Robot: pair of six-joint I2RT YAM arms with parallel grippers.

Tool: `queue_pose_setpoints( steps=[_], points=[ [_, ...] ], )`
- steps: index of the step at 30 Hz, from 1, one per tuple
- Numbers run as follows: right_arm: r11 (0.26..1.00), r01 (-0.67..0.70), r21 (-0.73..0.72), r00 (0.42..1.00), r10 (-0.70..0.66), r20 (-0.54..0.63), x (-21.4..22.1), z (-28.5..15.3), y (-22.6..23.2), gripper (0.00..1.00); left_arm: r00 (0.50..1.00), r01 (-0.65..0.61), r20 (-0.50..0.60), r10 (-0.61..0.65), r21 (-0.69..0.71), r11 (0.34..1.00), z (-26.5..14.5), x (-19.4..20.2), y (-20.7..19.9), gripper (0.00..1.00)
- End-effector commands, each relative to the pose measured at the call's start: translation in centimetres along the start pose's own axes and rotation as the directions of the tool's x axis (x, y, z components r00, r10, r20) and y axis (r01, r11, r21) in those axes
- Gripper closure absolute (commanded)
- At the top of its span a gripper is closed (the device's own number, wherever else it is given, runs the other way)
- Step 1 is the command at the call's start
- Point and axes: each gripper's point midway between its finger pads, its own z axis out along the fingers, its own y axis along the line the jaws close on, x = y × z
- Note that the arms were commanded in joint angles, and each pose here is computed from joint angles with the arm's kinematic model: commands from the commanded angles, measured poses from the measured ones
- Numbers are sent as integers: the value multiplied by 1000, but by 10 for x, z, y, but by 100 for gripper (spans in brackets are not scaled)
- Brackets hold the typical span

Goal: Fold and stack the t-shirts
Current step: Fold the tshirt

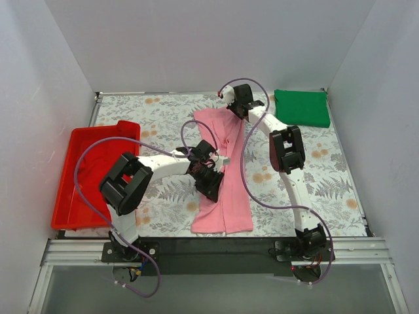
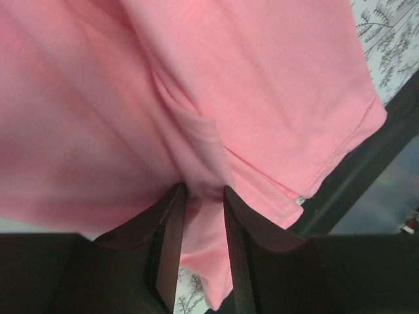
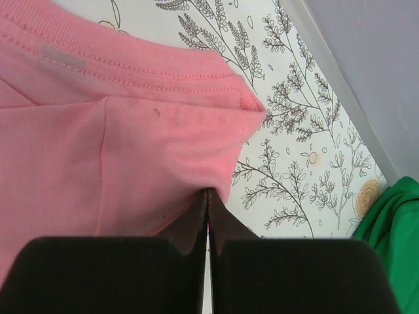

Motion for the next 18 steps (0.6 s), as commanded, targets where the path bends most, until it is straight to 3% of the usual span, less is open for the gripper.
queue_pose_setpoints(
  steps=[1,5,8,13,18],
  points=[
    [998,2,-63,995,-8,-104,43,12,23,99,994,101,37,-102,28,995,-20,2,4,71],
    [998,-19,-54,1000,19,-4,0,-29,0,99,956,76,275,-100,98,992,-79,-50,3,68],
    [997,-49,-61,997,53,58,-25,-64,-11,99,916,37,399,-41,18,999,-109,-91,21,68],
    [985,-103,-141,989,117,90,-31,-108,-1,84,894,71,447,-23,-91,993,-111,-142,71,70],
    [961,-140,-239,982,166,89,-32,-139,14,86,860,114,509,-38,-121,986,-108,-197,108,71]
  ],
)
